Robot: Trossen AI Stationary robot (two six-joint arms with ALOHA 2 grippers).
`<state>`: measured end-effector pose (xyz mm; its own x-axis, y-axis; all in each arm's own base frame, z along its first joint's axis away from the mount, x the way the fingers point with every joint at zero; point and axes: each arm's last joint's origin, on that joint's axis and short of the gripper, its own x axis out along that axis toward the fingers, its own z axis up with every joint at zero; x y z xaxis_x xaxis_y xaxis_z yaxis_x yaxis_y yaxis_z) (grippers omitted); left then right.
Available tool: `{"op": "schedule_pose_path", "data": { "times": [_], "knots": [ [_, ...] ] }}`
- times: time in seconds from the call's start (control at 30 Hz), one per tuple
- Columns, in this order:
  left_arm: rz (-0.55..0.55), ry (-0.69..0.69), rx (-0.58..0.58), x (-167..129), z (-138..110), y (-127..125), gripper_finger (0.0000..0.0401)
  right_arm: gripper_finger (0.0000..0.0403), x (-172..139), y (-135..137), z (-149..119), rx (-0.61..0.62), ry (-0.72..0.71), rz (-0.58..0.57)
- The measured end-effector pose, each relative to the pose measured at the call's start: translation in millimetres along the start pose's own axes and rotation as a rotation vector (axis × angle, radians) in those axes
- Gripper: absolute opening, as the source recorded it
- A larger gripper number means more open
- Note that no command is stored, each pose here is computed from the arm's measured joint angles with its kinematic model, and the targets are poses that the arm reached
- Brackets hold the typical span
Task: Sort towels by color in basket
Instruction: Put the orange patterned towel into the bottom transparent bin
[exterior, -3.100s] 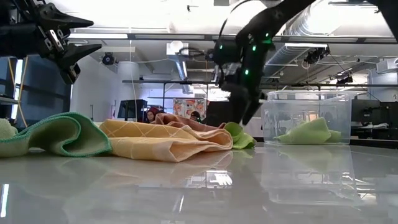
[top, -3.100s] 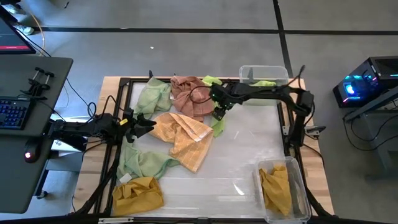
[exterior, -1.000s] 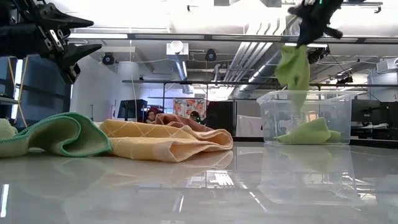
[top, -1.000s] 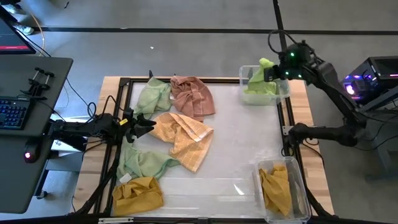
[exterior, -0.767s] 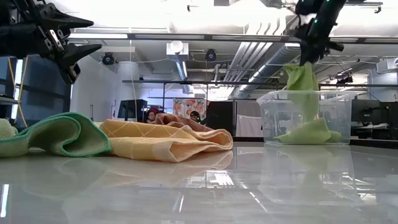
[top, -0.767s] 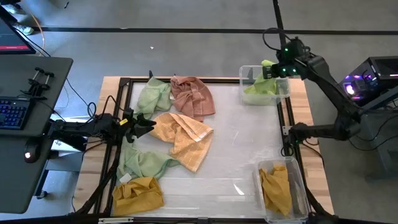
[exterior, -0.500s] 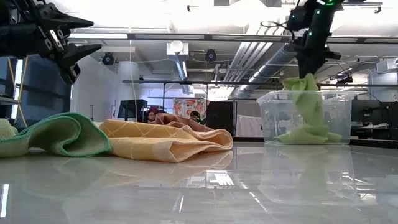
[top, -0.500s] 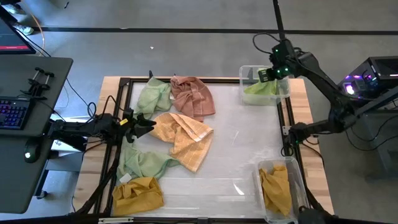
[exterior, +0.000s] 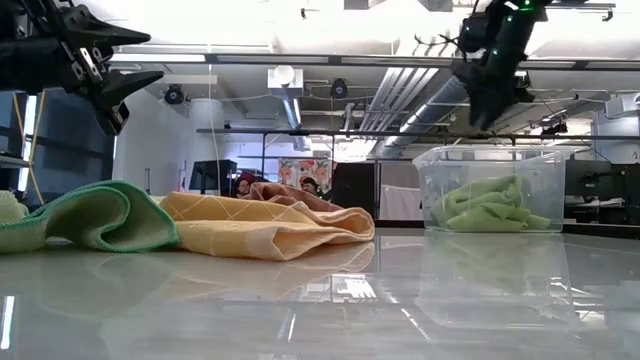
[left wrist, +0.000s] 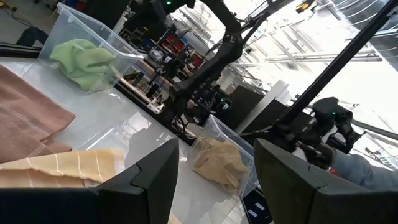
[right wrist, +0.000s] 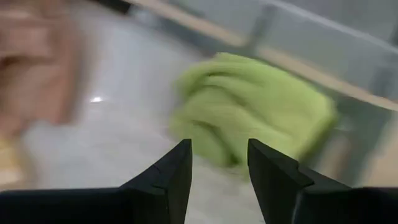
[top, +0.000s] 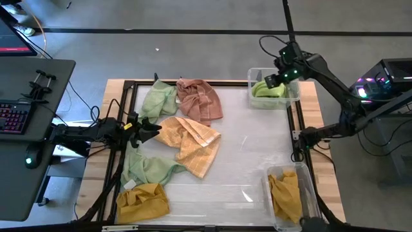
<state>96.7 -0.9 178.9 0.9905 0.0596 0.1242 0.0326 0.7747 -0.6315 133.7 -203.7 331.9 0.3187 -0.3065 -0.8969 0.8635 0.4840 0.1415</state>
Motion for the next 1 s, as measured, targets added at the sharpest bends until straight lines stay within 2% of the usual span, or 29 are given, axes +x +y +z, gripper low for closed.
{"op": "schedule_pose_path", "data": {
  "times": [0.13, 0.4, 0.53, 0.7, 0.9, 1.0],
  "knots": [
    [-0.001, 0.000, 0.000, 0, 0, 0, 0.0195, 0.0149, -4, 39, -1, -0.128, -0.063, 0.189],
    [-0.001, 0.000, 0.000, 0, 0, 0, 0.0195, 0.0149, -13, 143, -14, -0.444, -0.281, 0.481],
    [0.000, 0.000, 0.000, 0, 0, 0, 0.0195, 0.0149, -5, 189, -22, -0.563, -0.363, 0.594],
    [0.000, 0.000, 0.000, 0, 0, 0, 0.0195, 0.0168, 36, 233, -37, -0.626, -0.270, 0.623],
    [0.000, 0.000, 0.000, 0, 0, 0, 0.0195, 0.0239, 101, 276, -62, -0.702, -0.157, 0.623],
    [0.000, 0.000, 0.000, 0, 0, 0, 0.0195, 0.0268, 134, 295, -76, -0.799, -0.162, 0.643]
  ]
}}
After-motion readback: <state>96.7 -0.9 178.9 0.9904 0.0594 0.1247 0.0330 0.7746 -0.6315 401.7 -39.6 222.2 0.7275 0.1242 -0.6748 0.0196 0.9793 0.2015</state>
